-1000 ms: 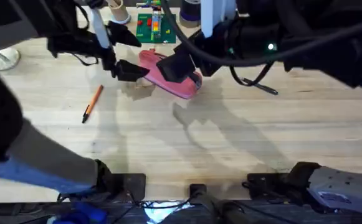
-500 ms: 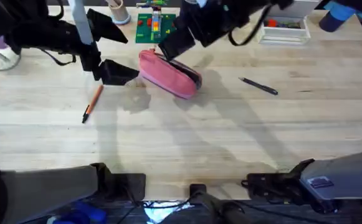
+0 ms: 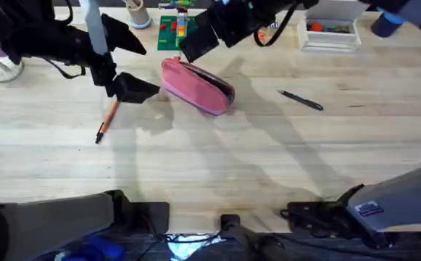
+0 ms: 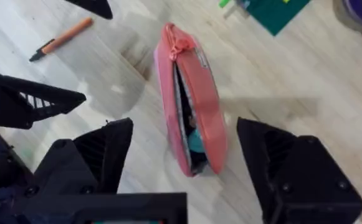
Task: Unzip the bag, pick up the pens from the table one at a time and place them inside, then zip the bag closed.
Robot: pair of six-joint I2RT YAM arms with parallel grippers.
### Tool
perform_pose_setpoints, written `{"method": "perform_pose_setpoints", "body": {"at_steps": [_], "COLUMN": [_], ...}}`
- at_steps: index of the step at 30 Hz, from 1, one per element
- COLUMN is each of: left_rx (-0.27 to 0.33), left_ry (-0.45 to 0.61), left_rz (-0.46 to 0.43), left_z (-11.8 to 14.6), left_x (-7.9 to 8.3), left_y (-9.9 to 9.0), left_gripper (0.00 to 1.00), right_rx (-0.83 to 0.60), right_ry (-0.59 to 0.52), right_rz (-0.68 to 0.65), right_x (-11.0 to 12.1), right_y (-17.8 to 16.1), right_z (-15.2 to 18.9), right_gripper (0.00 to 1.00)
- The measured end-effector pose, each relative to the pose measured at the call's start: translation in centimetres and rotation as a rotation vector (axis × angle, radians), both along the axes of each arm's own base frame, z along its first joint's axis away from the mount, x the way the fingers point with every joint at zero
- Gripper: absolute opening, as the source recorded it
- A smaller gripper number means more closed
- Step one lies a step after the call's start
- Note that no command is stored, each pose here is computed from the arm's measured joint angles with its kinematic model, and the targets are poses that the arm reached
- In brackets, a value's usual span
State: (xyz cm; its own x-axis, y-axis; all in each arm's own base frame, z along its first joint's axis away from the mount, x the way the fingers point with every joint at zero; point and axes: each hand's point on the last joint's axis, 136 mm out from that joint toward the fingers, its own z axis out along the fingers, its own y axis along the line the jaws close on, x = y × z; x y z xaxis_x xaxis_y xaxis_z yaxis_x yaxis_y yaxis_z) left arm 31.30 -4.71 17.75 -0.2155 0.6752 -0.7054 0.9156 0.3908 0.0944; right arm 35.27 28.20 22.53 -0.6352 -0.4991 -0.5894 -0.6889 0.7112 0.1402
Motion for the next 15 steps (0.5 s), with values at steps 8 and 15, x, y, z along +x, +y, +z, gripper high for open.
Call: {"method": "perform_pose_setpoints", "body": {"at_steps": [8, 15], "left_rx": [0.002, 0.004], "left_ry": [-0.004, -0.003], "left_rz": [0.000, 0.001], "left_z": [0.02, -0.01], "left_x": [0.07, 0.07], "left_y": [0.03, 0.06], "left_gripper": [0.993, 0.993], "right_rx": [-0.042, -0.047], "right_ry": [-0.008, -0.013], "right_rz": [0.066, 0.081], "right_x": [-0.64, -0.70], "right_y": [-0.32, -0.31], "right_z": [-0.41, -0.43], "right_gripper": [0.683, 0.037]}}
